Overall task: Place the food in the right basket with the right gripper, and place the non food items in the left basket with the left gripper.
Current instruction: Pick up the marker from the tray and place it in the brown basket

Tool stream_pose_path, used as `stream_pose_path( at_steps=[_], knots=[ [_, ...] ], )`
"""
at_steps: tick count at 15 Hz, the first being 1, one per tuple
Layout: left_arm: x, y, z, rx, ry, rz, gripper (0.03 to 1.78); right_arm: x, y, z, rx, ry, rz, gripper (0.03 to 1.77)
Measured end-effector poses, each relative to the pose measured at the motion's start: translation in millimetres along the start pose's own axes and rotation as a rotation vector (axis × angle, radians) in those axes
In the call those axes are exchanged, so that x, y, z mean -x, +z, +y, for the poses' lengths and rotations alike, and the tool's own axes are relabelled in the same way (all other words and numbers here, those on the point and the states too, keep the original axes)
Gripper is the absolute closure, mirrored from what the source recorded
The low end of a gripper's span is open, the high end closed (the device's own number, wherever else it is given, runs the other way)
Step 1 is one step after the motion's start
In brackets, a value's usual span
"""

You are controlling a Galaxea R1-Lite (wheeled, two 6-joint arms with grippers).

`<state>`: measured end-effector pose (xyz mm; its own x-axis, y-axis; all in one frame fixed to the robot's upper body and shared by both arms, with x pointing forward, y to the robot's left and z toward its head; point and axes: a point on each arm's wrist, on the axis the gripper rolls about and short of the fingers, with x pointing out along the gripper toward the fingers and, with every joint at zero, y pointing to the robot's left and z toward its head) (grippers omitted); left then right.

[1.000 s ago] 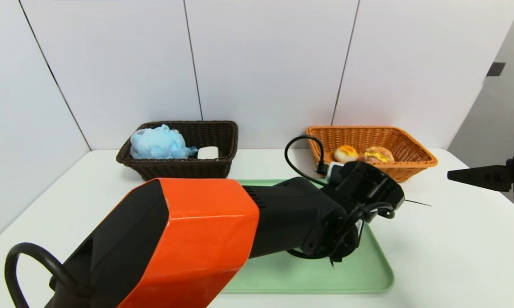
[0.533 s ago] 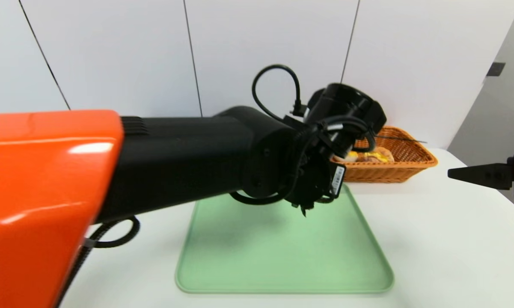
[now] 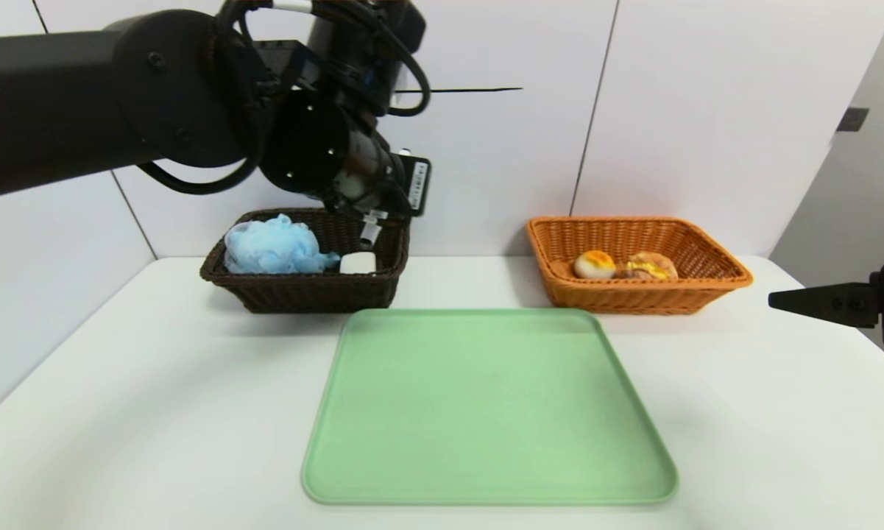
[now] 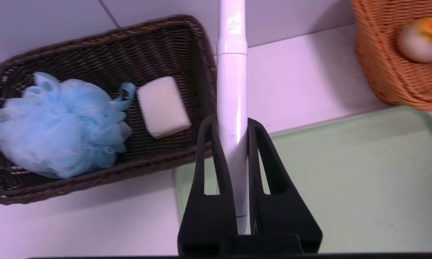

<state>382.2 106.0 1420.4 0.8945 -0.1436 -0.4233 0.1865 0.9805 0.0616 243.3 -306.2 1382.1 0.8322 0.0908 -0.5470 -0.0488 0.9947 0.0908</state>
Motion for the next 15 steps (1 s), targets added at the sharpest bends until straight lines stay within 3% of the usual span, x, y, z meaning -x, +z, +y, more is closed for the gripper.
stream_pose_path(
  at_steps=[2, 4, 12, 15],
  knots=[
    [-9.6, 6.2, 31.1, -0.034, 0.033, 0.005, 1.65, 0.5, 0.0, 0.0, 0.001, 0.000, -0.001, 0.10],
    [-14.6, 9.5, 49.3, -0.114, 0.010, 0.009, 1.65, 1.4, -0.1, -0.1, 0.002, 0.002, -0.004, 0.10],
    [-50.1, 3.4, 86.2, -0.539, -0.116, 0.022, 1.65, 4.7, -1.0, -0.5, 0.005, 0.004, -0.012, 0.10],
    [-85.0, -3.9, 86.9, -0.564, -0.096, -0.001, 1.65, 4.9, -1.3, -0.5, 0.006, 0.004, -0.011, 0.10]
  ],
)
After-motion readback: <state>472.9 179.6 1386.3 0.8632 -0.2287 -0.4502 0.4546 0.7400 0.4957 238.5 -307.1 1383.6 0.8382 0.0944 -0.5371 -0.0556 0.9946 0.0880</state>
